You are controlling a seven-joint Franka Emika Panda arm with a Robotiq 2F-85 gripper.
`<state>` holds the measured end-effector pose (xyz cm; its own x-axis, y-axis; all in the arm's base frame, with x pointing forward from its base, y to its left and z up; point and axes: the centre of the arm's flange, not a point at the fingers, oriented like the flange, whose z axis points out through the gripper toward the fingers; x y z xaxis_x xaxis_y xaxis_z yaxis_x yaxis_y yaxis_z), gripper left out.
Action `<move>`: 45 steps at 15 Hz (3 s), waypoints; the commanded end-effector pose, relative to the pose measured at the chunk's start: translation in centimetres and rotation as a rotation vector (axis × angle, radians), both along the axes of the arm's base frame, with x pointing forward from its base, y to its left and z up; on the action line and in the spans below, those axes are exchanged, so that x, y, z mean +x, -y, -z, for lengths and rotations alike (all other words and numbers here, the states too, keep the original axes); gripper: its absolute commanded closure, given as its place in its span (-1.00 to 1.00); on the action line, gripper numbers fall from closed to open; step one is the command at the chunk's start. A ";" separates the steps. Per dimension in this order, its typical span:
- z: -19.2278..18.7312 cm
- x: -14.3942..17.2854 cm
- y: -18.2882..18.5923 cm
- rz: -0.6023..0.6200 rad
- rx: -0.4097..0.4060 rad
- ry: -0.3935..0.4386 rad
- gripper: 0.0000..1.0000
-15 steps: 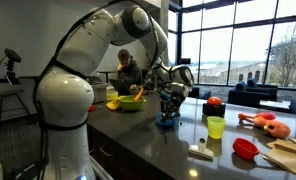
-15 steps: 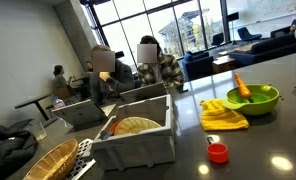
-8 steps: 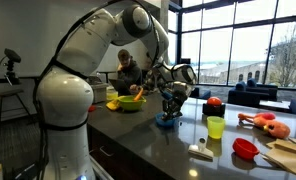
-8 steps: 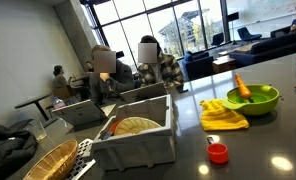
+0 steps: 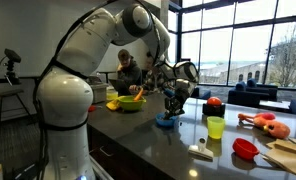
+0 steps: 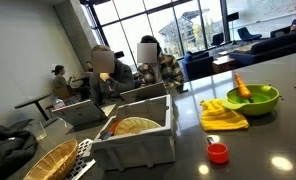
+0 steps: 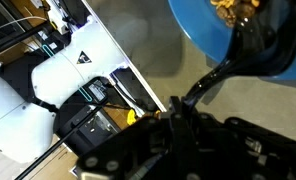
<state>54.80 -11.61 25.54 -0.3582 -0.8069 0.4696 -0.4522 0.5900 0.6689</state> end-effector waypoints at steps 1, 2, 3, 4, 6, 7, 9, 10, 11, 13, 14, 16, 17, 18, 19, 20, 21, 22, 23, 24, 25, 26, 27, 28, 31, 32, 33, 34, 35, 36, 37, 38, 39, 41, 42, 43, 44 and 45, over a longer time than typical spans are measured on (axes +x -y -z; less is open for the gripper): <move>-2.4 -0.2 0.7 0.029 0.021 0.017 0.98; -2.8 -0.2 0.9 0.031 0.018 0.020 0.98; -3.2 -0.1 0.9 0.033 0.014 0.023 0.98; -3.6 -0.1 1.0 0.035 0.011 0.026 0.98; -4.6 -0.2 1.1 0.039 0.002 0.035 0.98; -5.1 -0.3 1.2 0.042 -0.003 0.041 0.98; -6.2 -0.4 1.3 0.047 -0.009 0.052 0.98; -6.8 -0.5 1.3 0.049 -0.014 0.057 0.98; -7.2 -0.5 1.4 0.050 -0.016 0.063 0.98; -8.1 -0.6 1.4 0.053 -0.019 0.074 0.98; -8.4 -0.6 1.3 0.055 -0.021 0.078 0.98; -9.1 -0.8 1.3 0.058 -0.023 0.087 0.98; -9.2 -0.8 1.2 0.059 -0.023 0.089 0.98; -9.4 -0.9 1.2 0.060 -0.023 0.092 0.98; -9.5 -0.9 1.2 0.061 -0.023 0.096 0.98; -9.6 -0.9 1.2 0.061 -0.023 0.099 0.98; -9.7 -0.9 1.2 0.061 -0.023 0.100 0.98; -9.7 -0.9 1.2 0.061 -0.023 0.101 0.98; -9.6 -1.0 1.2 0.062 -0.023 0.102 0.98; -9.6 -1.0 1.1 0.064 -0.024 0.104 0.98; -9.5 -1.0 1.0 0.069 -0.030 0.110 0.98; -9.3 -1.1 0.9 0.073 -0.047 0.112 0.98; -9.1 -1.1 0.7 0.078 -0.054 0.114 0.98; -8.9 -1.2 0.5 0.082 -0.062 0.113 0.98; -8.2 -1.6 0.0 0.097 -0.090 0.119 0.98; -8.0 -1.7 -0.2 0.102 -0.106 0.127 0.98; -7.8 -1.8 -0.5 0.104 -0.119 0.135 0.98; -7.4 -1.8 -0.8 0.112 -0.145 0.145 0.98; -7.1 -1.9 -1.1 0.120 -0.170 0.154 0.98; -6.9 -2.0 -1.4 0.127 -0.185 0.166 0.98; -6.6 -2.1 -1.7 0.136 -0.199 0.176 0.98; -6.4 -2.4 -2.0 0.144 -0.210 0.182 0.98; -6.1 -2.6 -2.2 0.150 -0.223 0.186 0.98; -5.6 -3.2 -2.6 0.166 -0.250 0.190 0.98; -5.4 -3.5 -2.7 0.173 -0.261 0.191 0.98; -5.0 -3.8 -2.8 0.182 -0.271 0.192 0.98; -4.8 -4.0 -2.9 0.190 -0.282 0.192 0.98; -4.7 -4.3 -2.9 0.196 -0.301 0.193 0.98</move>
<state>52.69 -9.19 29.73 -0.5640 -0.5921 0.5756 -0.4226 0.8058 0.4148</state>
